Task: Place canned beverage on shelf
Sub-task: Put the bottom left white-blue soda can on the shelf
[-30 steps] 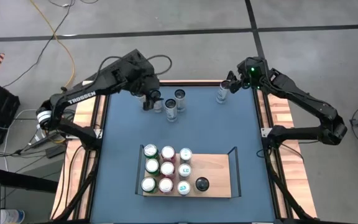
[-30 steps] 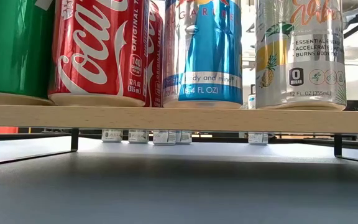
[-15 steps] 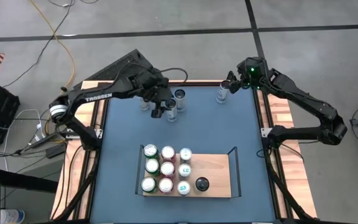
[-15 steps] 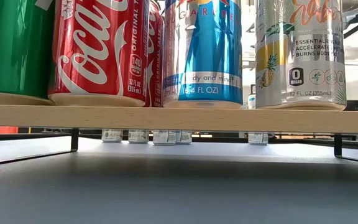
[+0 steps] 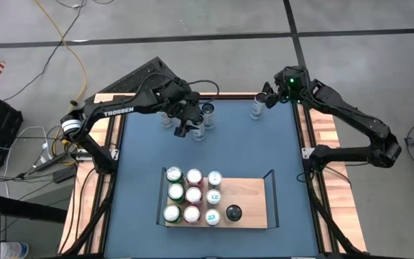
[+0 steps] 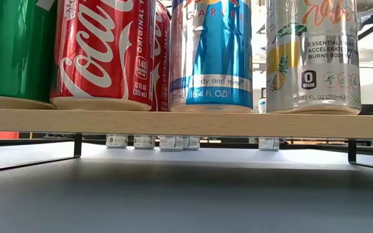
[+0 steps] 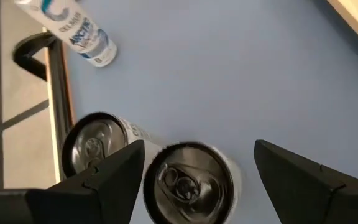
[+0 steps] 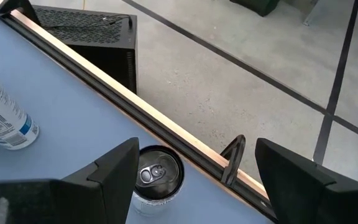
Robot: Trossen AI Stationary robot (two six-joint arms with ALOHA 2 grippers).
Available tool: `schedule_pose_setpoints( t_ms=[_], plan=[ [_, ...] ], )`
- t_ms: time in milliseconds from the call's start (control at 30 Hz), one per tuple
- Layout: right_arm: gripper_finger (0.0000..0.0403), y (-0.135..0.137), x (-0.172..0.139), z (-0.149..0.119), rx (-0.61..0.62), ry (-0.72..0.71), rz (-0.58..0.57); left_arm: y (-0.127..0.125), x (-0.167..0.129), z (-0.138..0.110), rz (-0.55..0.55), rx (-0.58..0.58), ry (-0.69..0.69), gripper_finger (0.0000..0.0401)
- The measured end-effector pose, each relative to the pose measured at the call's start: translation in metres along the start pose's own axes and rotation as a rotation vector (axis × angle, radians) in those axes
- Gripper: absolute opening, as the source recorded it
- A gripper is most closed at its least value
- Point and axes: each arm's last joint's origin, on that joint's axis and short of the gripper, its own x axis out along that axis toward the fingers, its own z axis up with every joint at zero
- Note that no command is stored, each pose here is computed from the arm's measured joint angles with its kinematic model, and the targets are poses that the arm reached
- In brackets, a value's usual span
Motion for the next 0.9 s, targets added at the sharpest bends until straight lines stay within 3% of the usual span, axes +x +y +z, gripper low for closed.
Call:
schedule_pose_setpoints(
  t_ms=[467, 900],
  plan=[
    [0.0306, 0.0, 0.0, 0.0, 0.002, 0.001, 0.0, 0.001, 0.029, -0.019, -0.058, -0.007, 0.075, 0.0288],
    [0.0306, 0.0, 0.0, 0.0, 0.0, 0.001, -0.001, -0.003, 0.029, -0.023, -0.061, -0.123, 0.147, 0.0285]
  ],
)
